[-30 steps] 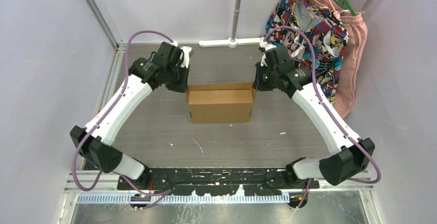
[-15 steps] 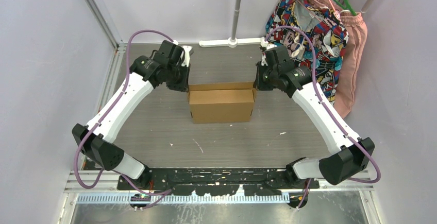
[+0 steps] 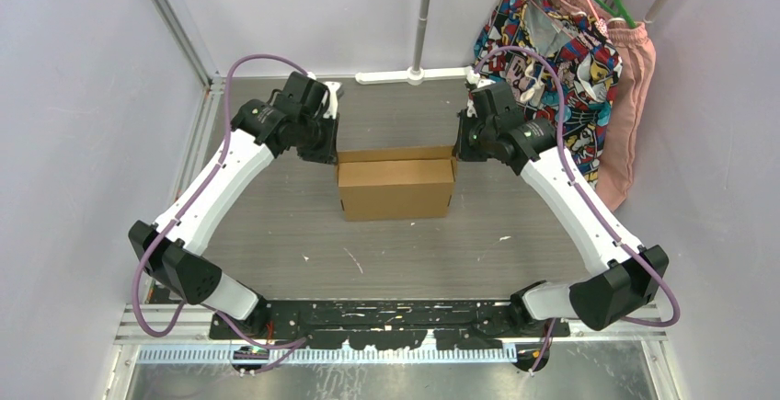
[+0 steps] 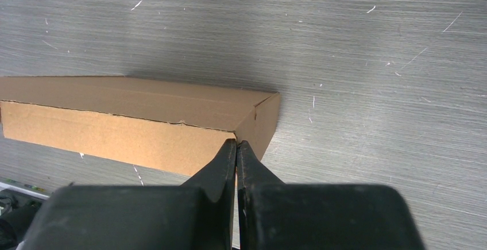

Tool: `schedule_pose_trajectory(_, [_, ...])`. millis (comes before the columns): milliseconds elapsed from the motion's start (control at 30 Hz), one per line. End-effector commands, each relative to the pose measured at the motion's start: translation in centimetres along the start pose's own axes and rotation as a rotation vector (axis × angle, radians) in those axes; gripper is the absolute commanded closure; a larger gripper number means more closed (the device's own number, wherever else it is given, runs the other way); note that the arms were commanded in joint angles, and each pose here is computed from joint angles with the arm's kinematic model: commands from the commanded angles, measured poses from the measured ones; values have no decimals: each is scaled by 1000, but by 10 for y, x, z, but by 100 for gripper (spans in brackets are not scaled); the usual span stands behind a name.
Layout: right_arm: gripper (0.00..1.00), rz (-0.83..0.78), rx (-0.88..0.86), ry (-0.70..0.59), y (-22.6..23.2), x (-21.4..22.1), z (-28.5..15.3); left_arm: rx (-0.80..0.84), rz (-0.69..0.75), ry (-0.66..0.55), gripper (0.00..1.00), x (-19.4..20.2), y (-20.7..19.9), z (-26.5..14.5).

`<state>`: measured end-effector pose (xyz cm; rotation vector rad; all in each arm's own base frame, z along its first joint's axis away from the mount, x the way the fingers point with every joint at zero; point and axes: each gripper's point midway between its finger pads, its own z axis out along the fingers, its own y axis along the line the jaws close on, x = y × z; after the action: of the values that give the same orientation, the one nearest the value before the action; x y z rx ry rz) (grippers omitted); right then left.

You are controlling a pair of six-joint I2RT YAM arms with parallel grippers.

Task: Fold the paper box

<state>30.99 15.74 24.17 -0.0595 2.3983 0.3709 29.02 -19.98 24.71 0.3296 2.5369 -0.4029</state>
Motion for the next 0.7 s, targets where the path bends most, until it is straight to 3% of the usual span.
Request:
schedule_pose_trajectory(0, [98, 25, -49, -17, 17, -4, -4, 87, -29, -53, 100, -17, -22, -10])
schedule_pose_trajectory(667, [99, 52, -8, -36, 10, -5, 0, 1, -56, -25, 100, -21, -11, -9])
